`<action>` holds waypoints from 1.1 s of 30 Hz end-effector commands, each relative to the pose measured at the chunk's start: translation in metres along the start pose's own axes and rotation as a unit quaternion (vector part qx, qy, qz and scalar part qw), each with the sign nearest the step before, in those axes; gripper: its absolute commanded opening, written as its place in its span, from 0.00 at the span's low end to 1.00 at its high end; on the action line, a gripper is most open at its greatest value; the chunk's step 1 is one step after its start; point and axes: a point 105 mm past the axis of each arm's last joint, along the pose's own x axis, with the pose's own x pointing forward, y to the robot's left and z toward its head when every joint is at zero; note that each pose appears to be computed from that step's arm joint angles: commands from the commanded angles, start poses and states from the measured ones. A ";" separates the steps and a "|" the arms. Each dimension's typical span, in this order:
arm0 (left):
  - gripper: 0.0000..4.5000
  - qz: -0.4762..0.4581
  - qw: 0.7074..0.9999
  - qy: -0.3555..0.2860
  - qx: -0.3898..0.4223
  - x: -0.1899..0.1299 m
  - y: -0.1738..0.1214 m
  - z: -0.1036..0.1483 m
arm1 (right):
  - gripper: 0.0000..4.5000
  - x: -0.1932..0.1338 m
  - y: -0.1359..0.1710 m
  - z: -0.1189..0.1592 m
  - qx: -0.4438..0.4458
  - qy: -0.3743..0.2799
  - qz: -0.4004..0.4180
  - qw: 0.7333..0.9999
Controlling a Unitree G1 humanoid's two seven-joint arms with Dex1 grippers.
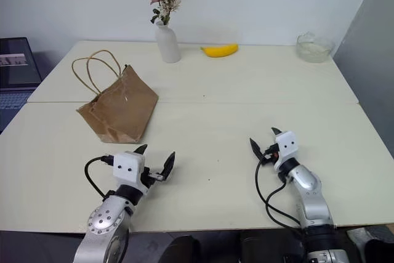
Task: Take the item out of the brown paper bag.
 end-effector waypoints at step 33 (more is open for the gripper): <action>0.99 0.067 0.993 -0.065 -0.074 -0.040 0.074 0.087 | 1.00 0.016 0.074 0.095 -0.005 -0.098 0.279 0.955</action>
